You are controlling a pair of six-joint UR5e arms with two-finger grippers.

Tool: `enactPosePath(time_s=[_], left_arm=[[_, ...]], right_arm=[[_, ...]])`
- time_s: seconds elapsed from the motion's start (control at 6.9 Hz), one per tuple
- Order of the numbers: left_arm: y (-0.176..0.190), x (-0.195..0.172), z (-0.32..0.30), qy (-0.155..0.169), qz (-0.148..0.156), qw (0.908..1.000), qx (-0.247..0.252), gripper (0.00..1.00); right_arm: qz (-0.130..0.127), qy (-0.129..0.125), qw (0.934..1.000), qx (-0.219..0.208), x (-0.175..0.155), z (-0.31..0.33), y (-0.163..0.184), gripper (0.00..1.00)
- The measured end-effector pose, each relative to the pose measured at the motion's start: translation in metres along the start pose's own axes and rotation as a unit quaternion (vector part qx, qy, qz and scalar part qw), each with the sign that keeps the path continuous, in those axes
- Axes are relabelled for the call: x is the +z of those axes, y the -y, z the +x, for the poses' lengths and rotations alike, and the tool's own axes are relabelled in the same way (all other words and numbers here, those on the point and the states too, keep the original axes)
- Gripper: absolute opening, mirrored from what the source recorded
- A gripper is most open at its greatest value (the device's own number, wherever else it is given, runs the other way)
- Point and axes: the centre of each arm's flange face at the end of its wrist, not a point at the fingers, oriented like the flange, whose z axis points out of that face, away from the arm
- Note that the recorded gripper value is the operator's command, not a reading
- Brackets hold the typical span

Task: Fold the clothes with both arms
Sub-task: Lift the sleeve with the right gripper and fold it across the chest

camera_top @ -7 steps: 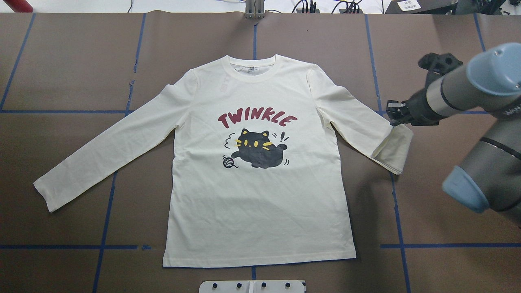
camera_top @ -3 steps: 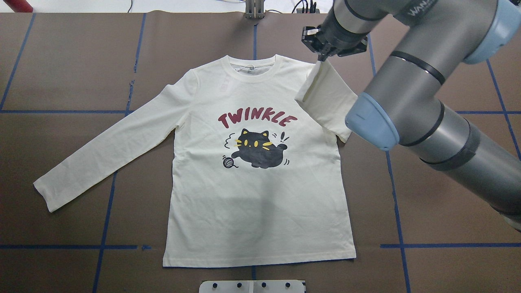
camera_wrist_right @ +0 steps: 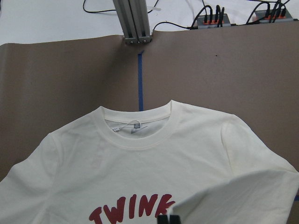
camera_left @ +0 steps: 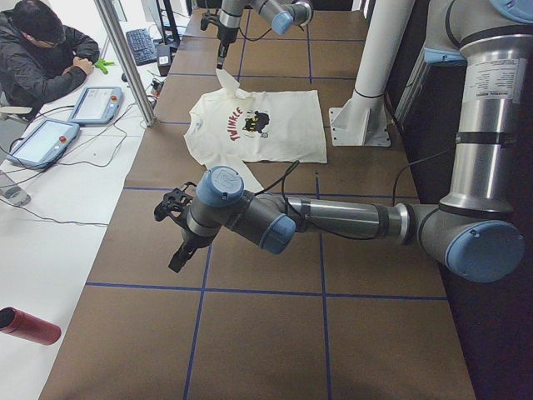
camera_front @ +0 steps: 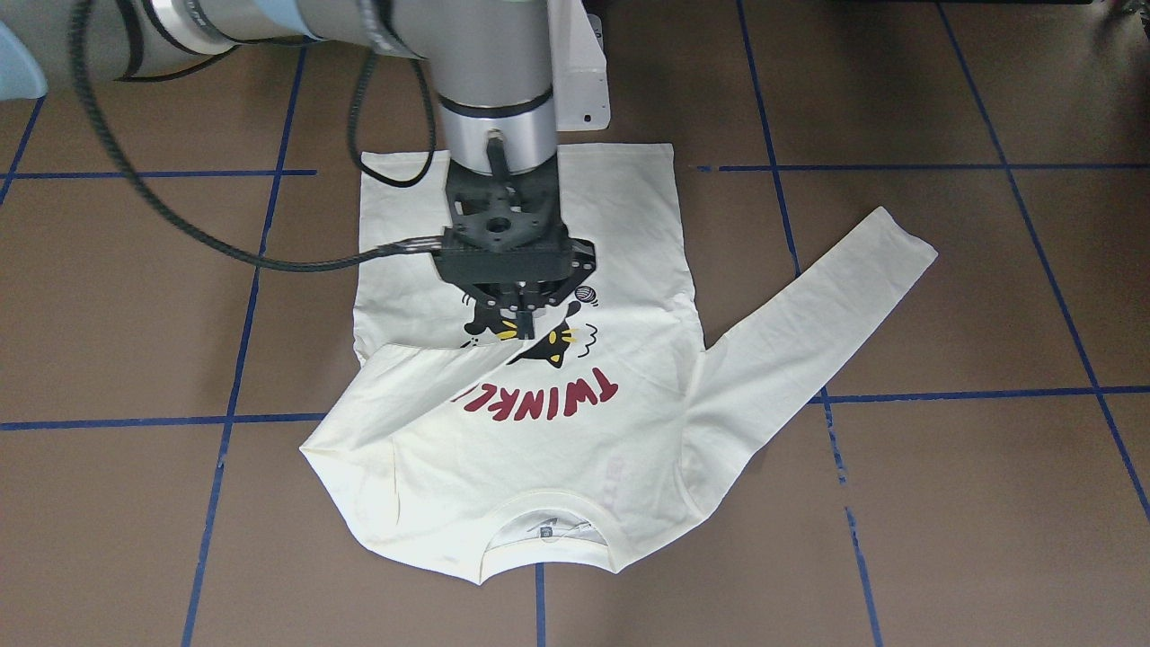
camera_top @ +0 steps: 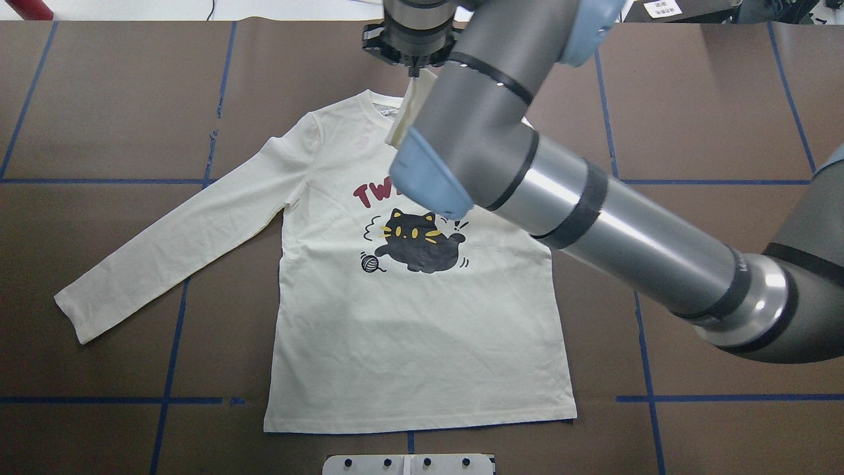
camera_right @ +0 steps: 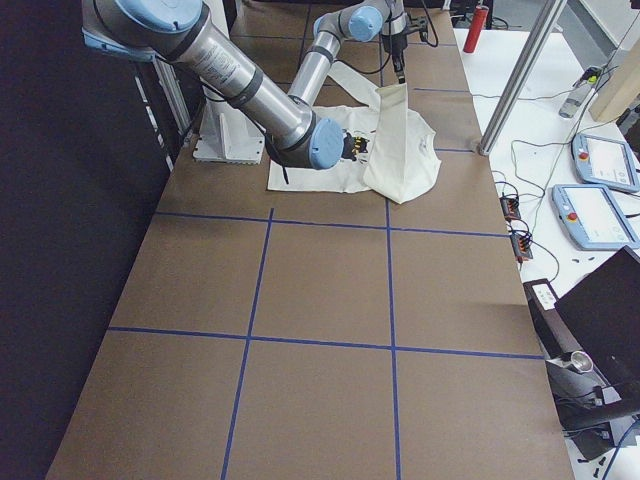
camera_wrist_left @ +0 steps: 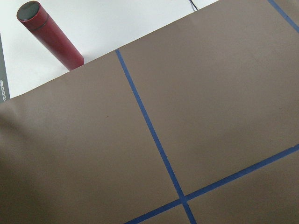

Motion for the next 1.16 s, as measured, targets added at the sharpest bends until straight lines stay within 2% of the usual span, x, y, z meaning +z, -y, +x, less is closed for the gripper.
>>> enactPosePath(time_s=[0.14,0.43,0.58,0.72,0.87,1.16], left_arm=[[-0.001,0.001,-0.001,0.0,-0.001,1.0,-0.001,1.0],[-0.002,0.002,-0.002,0.0,-0.002,1.0,-0.003,1.0],[-0.002,0.002,-0.002,0.0,-0.002,1.0,-0.003,1.0],[-0.002,0.003,-0.002,0.0,-0.003,1.0,-0.003,1.0],[-0.002,0.003,-0.002,-0.001,-0.003,1.0,-0.002,1.0],[0.003,0.001,0.001,0.0,0.003,1.0,0.003,1.0]], right_arm=[[0.014,-0.004,0.9999,-0.004,0.042,-0.044,-0.025,0.0],[0.051,-0.005,0.9984,0.022,0.105,-0.109,-0.076,0.0],[0.063,-0.002,0.9971,0.044,0.118,-0.13,-0.091,0.61],[0.068,0.004,0.995,0.073,0.118,-0.149,-0.094,0.99],[0.07,0.008,0.993,0.095,0.114,-0.162,-0.094,1.0],[0.07,0.007,0.9914,0.111,0.107,-0.175,-0.087,1.0]])
